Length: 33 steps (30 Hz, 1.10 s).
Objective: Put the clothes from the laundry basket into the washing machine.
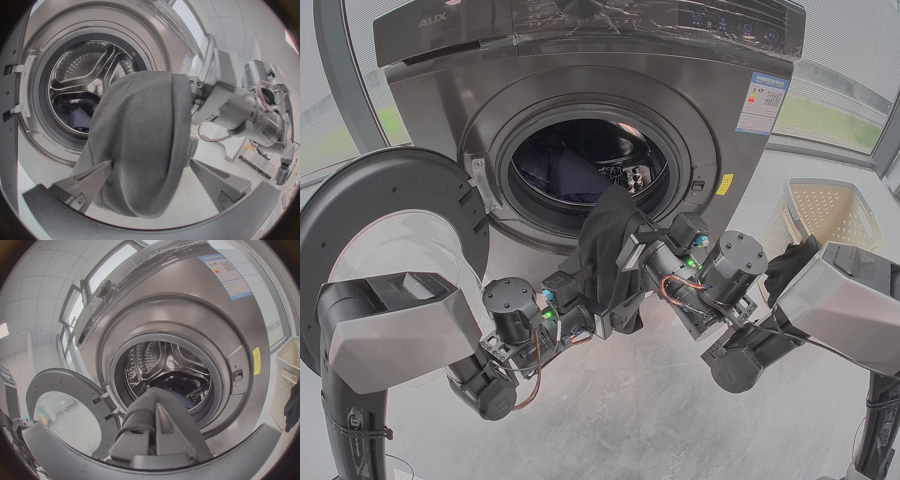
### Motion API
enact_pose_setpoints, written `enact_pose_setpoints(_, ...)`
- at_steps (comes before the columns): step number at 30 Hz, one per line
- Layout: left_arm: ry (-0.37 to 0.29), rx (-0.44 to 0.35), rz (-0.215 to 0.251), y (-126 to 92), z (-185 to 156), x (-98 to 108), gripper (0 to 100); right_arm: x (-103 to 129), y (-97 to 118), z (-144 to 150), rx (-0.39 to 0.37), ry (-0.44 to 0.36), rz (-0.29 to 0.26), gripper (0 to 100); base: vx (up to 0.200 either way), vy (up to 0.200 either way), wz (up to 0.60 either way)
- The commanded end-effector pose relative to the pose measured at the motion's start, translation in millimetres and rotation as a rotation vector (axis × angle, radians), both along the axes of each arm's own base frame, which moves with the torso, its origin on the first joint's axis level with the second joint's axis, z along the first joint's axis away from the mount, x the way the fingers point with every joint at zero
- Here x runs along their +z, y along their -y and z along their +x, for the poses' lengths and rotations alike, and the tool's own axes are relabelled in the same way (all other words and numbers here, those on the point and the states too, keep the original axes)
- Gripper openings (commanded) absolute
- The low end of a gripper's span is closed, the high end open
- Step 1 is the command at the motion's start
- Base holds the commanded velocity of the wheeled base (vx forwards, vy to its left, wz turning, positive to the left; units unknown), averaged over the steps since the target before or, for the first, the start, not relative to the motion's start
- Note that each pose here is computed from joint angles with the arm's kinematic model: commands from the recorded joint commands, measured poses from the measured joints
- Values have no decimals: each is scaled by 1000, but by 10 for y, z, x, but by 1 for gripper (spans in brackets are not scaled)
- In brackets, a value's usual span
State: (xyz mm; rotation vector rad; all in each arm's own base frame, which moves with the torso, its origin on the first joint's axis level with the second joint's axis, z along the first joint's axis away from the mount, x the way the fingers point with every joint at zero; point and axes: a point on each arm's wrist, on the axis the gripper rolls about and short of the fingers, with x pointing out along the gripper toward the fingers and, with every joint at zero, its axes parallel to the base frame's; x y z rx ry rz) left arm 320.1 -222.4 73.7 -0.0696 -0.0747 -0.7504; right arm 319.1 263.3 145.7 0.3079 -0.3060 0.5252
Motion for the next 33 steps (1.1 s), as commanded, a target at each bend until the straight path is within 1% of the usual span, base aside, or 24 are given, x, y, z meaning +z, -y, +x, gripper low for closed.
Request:
enact_pose_setpoints(1, 12, 19, -16, 16, 149, -54, 100, 30, -3, -68, 13, -3, 2, 0, 0, 0, 0)
enact_pose_setpoints(5, 16, 68, -21, -10, 293, -134, 100, 87, -8, -119, 20, 4, 9, 0, 0, 0, 0)
enact_pose_setpoints(9, 14, 97, -24, -38, 400, -214, 100, 89, -9, -202, 35, -7, 2, 0, 0, 0, 0)
enact_pose_setpoints(14, 20, 106, -33, -38, 451, -218, 100, 88, -14, -259, 48, -15, -2, 0, 0, 0, 0)
enact_pose_setpoints(16, 23, 103, -37, -16, 463, -226, 100, 112, -61, -316, 68, -12, 4, 0, 0, 0, 0)
enact_pose_setpoints(20, 24, 121, -42, -5, 477, -234, 100, 106, -102, -351, 80, -14, 5, 0, 0, 0, 0)
enact_pose_setpoints(23, 21, 119, -38, 3, 478, -257, 100, 106, -102, -351, 81, -15, 6, 0, 0, 0, 0)
enact_pose_setpoints(24, 22, 118, -39, 10, 476, -254, 0, 106, -102, -351, 81, -15, 6, 0, 0, 0, 0)
enact_pose_setpoints(32, 43, 124, -62, 28, 521, -200, 0, 108, -91, -346, 80, -17, 9, 0, 0, 0, 0)
enact_pose_setpoints(33, 44, 134, -73, 15, 529, -175, 0, 111, -79, -340, 76, -17, 10, 0, 0, 0, 0)
